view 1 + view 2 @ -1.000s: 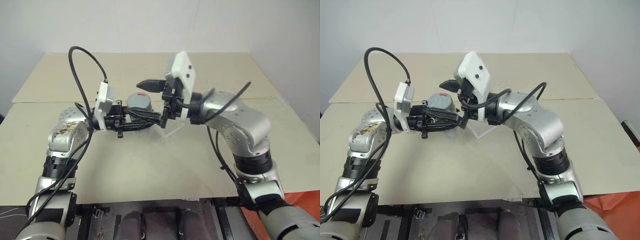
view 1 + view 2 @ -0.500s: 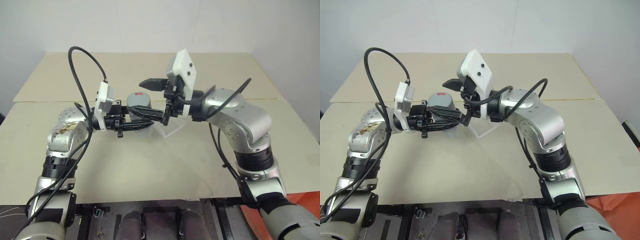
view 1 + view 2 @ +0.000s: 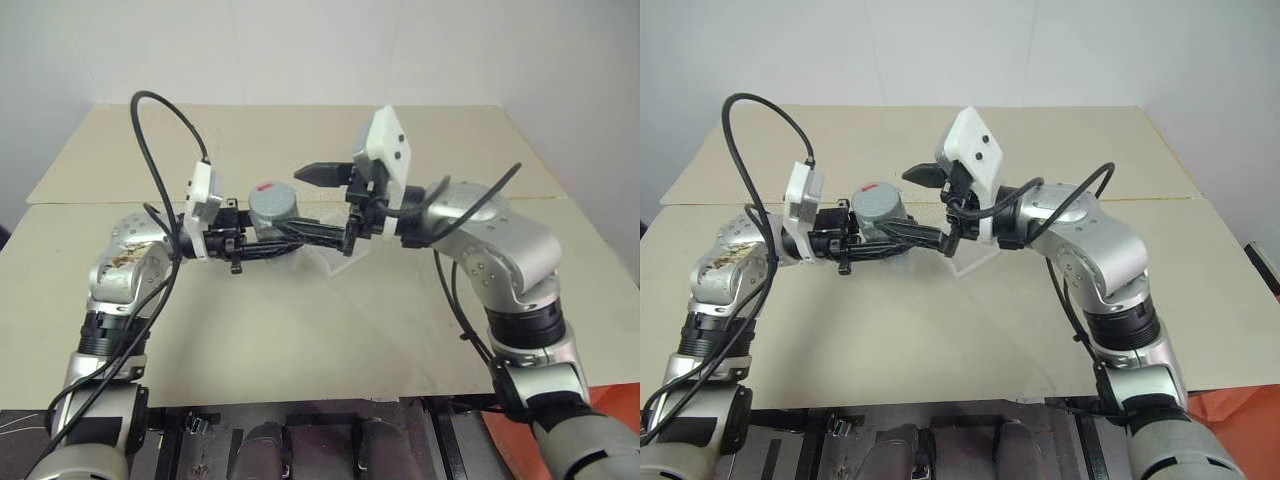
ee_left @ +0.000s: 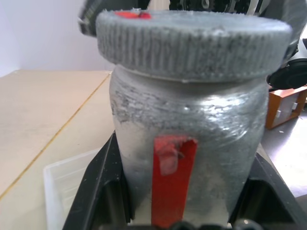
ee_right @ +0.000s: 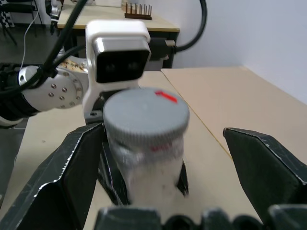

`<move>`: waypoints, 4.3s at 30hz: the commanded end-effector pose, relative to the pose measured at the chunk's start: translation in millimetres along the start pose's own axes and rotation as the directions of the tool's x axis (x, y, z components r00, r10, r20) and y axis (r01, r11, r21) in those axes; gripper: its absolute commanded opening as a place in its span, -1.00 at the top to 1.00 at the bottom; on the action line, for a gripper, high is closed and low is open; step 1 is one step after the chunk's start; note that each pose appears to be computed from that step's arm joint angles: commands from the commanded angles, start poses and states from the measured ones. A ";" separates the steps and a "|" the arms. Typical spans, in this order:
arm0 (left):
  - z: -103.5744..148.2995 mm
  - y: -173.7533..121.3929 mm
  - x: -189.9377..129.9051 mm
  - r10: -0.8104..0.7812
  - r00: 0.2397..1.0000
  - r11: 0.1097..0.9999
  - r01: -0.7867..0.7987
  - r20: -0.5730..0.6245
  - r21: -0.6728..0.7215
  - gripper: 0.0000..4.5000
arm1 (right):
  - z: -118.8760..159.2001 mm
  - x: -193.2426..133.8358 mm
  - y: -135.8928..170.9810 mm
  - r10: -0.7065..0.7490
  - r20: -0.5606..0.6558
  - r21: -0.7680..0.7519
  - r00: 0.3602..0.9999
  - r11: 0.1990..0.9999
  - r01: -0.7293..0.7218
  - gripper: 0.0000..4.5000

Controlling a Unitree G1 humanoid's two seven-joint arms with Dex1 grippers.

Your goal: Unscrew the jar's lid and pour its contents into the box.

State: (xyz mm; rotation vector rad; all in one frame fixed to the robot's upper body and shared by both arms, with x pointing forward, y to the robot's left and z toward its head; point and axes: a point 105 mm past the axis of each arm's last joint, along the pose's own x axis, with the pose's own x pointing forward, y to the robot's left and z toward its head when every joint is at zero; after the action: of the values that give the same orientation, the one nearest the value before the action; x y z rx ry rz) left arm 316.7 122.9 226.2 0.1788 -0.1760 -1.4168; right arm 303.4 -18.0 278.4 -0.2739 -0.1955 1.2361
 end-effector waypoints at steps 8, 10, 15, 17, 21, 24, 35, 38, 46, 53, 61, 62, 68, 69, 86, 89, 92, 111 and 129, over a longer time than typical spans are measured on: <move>13.5 -5.5 1.1 -0.052 0.998 0.997 0.051 0.020 0.052 0.14 | 15.0 -28.4 -21.2 -0.121 0.048 -0.041 0.992 0.992 0.123 -0.99; 13.4 -5.2 0.8 -0.052 0.998 0.997 0.051 0.019 0.051 0.14 | 14.9 -30.3 -19.0 -0.109 0.046 -0.039 0.993 0.993 0.111 -0.99; 11.1 -3.8 0.6 -0.046 0.999 0.998 0.045 0.015 0.046 0.14 | 16.2 -33.5 5.1 0.022 0.053 -0.041 0.998 0.999 -0.020 -0.99; 10.2 -3.8 1.8 -0.045 0.999 0.998 0.044 0.015 0.045 0.14 | 26.0 -29.5 15.0 0.069 0.095 -0.030 0.993 0.997 -0.066 -0.99; 9.5 -5.0 4.0 -0.048 0.999 0.998 0.048 0.017 0.041 0.14 | 30.9 -15.3 22.4 0.091 0.110 -0.022 0.990 0.996 -0.089 -0.99; 9.3 -5.4 5.4 -0.052 0.998 0.998 0.051 0.019 0.041 0.14 | 24.4 -2.0 21.8 0.083 0.089 -0.016 0.993 0.997 -0.082 -0.99; 9.6 -7.3 5.6 -0.053 0.998 0.998 0.052 0.019 0.045 0.14 | 21.5 17.0 19.8 0.076 0.073 -0.012 0.994 0.997 -0.075 -0.99; 8.3 -9.4 4.5 -0.053 0.998 0.998 0.052 0.017 0.043 0.14 | 20.4 19.4 23.1 0.086 0.071 -0.002 0.994 0.996 -0.086 -0.99; 6.7 -9.9 2.9 -0.047 0.999 0.998 0.046 0.013 0.043 0.14 | 23.4 20.0 25.8 0.113 0.084 0.000 0.990 0.994 -0.114 -0.22; 6.1 -13.4 0.5 -0.087 0.996 0.995 0.087 -0.001 0.041 0.14 | 31.0 10.1 27.2 0.238 0.134 0.069 0.962 0.966 -0.249 -0.22; 0.2 -23.9 -1.4 -0.165 0.985 0.986 0.166 -0.047 0.020 0.14 | 54.4 5.4 14.3 0.312 0.194 0.079 0.930 0.940 -0.332 -0.22; -0.4 -24.0 -1.6 -0.164 0.985 0.986 0.165 -0.048 0.019 0.14 | 58.8 5.1 9.5 0.295 0.209 0.081 0.932 0.945 -0.317 -0.22; 3.4 -15.2 -9.4 -0.073 0.997 0.997 0.073 -0.032 0.027 0.14 | 40.5 -11.2 -36.8 -0.047 0.160 0.028 0.986 0.999 0.043 -0.22; 5.3 -11.2 -12.0 -0.042 0.999 0.999 0.043 -0.027 0.033 0.14 | 27.7 -20.0 -47.6 -0.140 0.123 0.015 0.983 0.990 0.139 -0.22; 10.3 30.6 -18.7 0.342 0.938 0.938 -0.344 0.061 0.032 0.14 | -172.2 -116.5 -20.8 -0.621 -0.334 0.126 0.709 0.716 0.687 -0.38; 7.8 27.9 -13.8 0.331 0.942 0.941 -0.333 0.048 0.052 0.14 | -179.5 -119.9 -14.5 -0.593 -0.375 0.110 0.713 0.735 0.669 -0.81; 6.5 32.1 -11.5 0.366 0.930 0.922 -0.366 0.025 0.127 0.14 | -146.5 -119.9 -15.7 -0.566 -0.306 0.151 0.766 0.765 0.625 -0.98; -28.7 93.7 100.1 0.371 0.925 -0.501 0.270 -0.078 0.822 0.14 | -38.1 -104.3 8.2 -0.119 -0.260 0.186 0.958 0.968 0.171 -0.98; -31.6 98.6 107.6 0.403 0.914 -0.496 0.269 -0.056 0.826 0.14 | -48.0 -99.0 10.8 -0.151 -0.270 0.174 0.951 0.964 0.203 -0.98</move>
State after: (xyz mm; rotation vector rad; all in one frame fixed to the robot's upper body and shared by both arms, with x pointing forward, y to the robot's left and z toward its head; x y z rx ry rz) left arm 435.5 32.8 210.5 2.1745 -1.1934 -0.4417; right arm 276.6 -114.5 218.0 -0.1977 0.1848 1.0194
